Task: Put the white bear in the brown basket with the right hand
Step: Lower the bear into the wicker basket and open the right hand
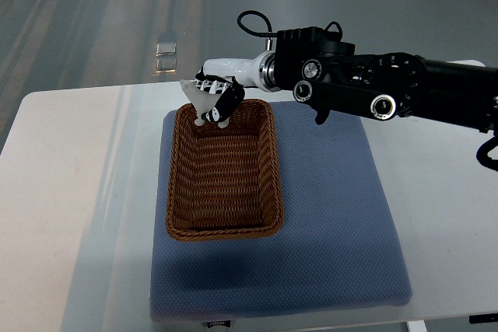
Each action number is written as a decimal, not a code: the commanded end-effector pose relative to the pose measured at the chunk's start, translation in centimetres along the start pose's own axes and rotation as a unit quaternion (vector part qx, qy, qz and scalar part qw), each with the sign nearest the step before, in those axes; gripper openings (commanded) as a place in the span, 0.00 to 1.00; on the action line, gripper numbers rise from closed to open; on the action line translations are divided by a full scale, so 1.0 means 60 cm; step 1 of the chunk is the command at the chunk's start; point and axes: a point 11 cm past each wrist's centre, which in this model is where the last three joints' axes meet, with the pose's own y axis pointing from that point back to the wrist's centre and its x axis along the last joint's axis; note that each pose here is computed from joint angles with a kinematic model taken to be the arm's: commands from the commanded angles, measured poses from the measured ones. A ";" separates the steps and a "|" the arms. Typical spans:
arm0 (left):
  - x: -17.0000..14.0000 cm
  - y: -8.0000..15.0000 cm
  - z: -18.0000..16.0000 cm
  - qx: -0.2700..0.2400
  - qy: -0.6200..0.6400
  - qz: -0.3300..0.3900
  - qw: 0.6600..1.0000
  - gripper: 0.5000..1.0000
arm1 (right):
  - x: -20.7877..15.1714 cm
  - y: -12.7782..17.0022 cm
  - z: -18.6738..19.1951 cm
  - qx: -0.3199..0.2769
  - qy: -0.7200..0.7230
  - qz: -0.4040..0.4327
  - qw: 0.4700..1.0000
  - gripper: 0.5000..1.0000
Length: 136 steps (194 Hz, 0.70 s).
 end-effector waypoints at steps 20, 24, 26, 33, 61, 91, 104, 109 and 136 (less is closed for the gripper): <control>0.002 0.000 0.000 0.000 0.001 0.002 1.000 1.00 | -0.060 -0.027 -0.009 0.016 -0.009 -0.027 0.999 0.00; 0.002 0.000 0.000 0.000 0.001 0.002 1.000 1.00 | -0.062 -0.027 -0.008 0.017 -0.009 -0.028 0.999 0.00; 0.002 0.000 0.000 0.000 0.001 0.002 1.000 1.00 | -0.063 -0.028 -0.006 0.016 -0.011 -0.027 0.999 0.00; 0.002 0.000 0.000 0.000 0.001 0.002 1.000 1.00 | -0.067 -0.029 -0.001 0.014 -0.011 -0.028 0.999 0.00; 0.002 0.000 0.000 0.000 0.001 0.002 1.000 1.00 | -0.075 -0.034 0.024 -0.001 -0.013 -0.023 1.000 0.00; 0.001 0.000 0.000 0.000 0.001 0.002 1.000 1.00 | -0.091 -0.037 0.040 -0.007 -0.010 -0.027 1.000 0.05; 0.001 0.000 0.000 0.000 0.001 0.002 1.000 1.00 | -0.098 -0.038 0.044 -0.008 -0.014 -0.030 0.999 0.07; 0.001 0.000 0.000 0.000 0.001 0.002 1.000 1.00 | -0.101 -0.039 0.047 -0.009 -0.015 -0.031 0.999 0.07; 0.000 0.000 0.000 -0.001 0.001 0.001 1.000 1.00 | -0.110 -0.040 0.058 -0.015 -0.008 -0.033 0.999 0.14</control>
